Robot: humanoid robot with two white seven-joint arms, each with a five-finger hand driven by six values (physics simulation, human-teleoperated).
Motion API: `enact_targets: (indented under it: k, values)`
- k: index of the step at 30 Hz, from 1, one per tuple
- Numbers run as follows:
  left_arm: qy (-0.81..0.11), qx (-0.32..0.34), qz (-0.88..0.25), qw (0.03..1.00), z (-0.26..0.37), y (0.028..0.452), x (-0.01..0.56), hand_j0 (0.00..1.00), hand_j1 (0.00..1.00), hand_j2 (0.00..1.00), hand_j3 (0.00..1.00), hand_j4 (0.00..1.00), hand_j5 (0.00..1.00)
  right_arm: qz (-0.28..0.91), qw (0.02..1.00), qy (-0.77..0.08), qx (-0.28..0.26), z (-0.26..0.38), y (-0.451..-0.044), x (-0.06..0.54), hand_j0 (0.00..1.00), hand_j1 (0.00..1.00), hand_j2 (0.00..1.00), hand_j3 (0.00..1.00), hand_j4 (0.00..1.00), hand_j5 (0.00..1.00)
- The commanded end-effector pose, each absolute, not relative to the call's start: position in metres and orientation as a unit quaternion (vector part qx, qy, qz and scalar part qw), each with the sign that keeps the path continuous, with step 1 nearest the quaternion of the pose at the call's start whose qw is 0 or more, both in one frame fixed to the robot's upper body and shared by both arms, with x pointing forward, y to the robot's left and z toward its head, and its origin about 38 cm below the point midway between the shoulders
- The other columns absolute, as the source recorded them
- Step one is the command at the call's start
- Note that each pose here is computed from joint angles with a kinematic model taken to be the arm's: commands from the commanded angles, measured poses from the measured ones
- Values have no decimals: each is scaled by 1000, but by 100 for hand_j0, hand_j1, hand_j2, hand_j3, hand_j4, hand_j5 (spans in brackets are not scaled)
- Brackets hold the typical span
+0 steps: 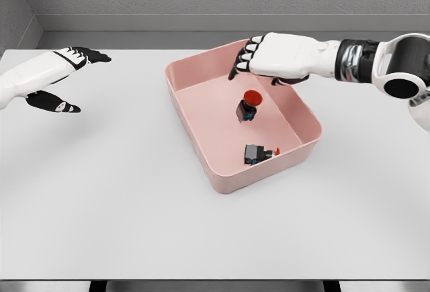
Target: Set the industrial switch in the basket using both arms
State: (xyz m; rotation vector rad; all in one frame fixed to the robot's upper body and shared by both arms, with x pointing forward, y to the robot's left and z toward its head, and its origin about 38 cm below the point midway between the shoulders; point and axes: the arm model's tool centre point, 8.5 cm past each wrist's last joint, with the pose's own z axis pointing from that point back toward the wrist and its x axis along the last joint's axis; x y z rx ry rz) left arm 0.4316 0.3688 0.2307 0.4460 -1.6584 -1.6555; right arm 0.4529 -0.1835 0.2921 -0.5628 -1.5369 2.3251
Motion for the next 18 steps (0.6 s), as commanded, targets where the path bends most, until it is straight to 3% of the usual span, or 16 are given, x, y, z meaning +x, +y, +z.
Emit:
enact_targets:
  k: [1, 5, 12, 18]
  values:
    - [-648, 174, -642, 370, 232, 370, 432, 100, 100, 100, 100, 100, 100, 807, 150, -537, -195, 292, -182, 453, 100, 100, 100, 100, 100, 100]
    - [-648, 174, -642, 371, 232, 370, 432, 100, 100, 100, 100, 100, 100, 807, 162, -528, -208, 294, -201, 454, 100, 100, 100, 100, 100, 100]
    - [-648, 175, -642, 370, 233, 371, 432, 100, 100, 100, 100, 100, 100, 791, 236, -501, -260, 296, -316, 437, 100, 100, 100, 100, 100, 100]
    - [-649, 177, -641, 370, 234, 371, 432, 100, 100, 100, 100, 100, 100, 784, 249, -510, -251, 278, -338, 422, 100, 100, 100, 100, 100, 100]
